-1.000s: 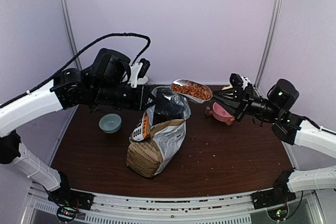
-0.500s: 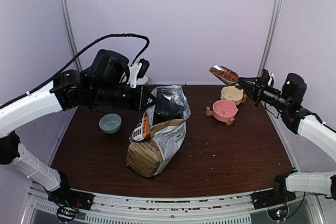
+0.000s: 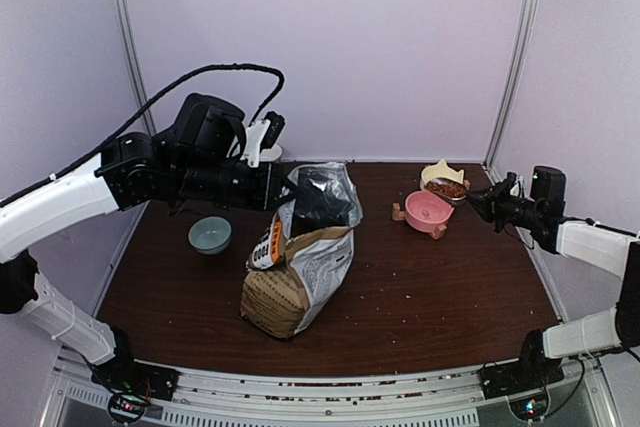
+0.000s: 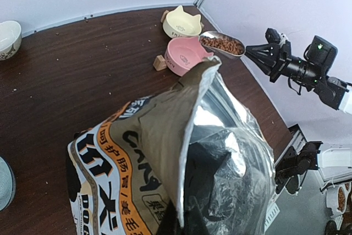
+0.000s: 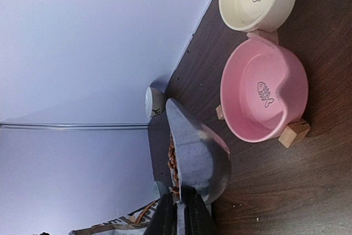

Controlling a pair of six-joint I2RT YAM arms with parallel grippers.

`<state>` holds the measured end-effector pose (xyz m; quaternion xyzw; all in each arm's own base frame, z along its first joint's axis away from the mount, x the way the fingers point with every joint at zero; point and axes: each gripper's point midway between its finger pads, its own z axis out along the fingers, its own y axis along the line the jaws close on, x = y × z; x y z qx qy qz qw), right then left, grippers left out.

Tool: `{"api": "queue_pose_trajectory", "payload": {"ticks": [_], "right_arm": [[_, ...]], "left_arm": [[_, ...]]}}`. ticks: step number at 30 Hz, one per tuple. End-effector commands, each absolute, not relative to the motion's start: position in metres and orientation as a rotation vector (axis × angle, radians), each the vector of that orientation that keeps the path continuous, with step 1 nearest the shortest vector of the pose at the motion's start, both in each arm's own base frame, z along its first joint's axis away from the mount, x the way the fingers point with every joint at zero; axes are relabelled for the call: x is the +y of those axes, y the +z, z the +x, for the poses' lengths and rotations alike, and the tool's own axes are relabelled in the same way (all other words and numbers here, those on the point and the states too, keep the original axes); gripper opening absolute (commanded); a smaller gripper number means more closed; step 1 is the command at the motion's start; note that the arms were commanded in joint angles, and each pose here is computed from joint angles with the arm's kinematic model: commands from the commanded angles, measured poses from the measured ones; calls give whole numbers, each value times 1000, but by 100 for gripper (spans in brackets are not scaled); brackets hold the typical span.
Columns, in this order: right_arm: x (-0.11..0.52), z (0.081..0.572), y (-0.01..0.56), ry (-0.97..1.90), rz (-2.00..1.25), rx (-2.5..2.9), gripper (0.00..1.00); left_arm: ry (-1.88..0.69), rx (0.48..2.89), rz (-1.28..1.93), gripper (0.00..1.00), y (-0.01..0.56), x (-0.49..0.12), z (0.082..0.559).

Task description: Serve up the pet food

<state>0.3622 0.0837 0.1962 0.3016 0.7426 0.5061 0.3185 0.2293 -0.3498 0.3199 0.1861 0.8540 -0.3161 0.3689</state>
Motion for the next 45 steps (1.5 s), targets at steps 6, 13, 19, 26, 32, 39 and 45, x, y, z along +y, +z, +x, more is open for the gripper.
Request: {"api": "queue_pose_trajectory", "payload": {"ticks": [6, 13, 19, 26, 32, 39, 45], "right_arm": [[60, 375, 173, 1062, 742, 2077, 0], [52, 386, 175, 950, 717, 2144, 0], [48, 390, 171, 892, 707, 2207, 0], [43, 394, 179, 827, 681, 2235, 0], [38, 394, 184, 756, 644, 2276, 0], [39, 392, 190, 683, 541, 2353, 0], [43, 392, 201, 571, 378, 2396, 0]], "left_arm": [[-939, 1970, 427, 0, 382, -355, 239], [-944, 1966, 430, 0, 383, -356, 239], [-945, 1955, 437, 0, 386, -356, 239], [-950, 1942, 460, 0, 389, -357, 237], [-963, 1910, 507, 0, 396, -361, 234], [-963, 1882, 553, 0, 400, -363, 232], [-967, 1875, 577, 0, 401, -366, 230]]}}
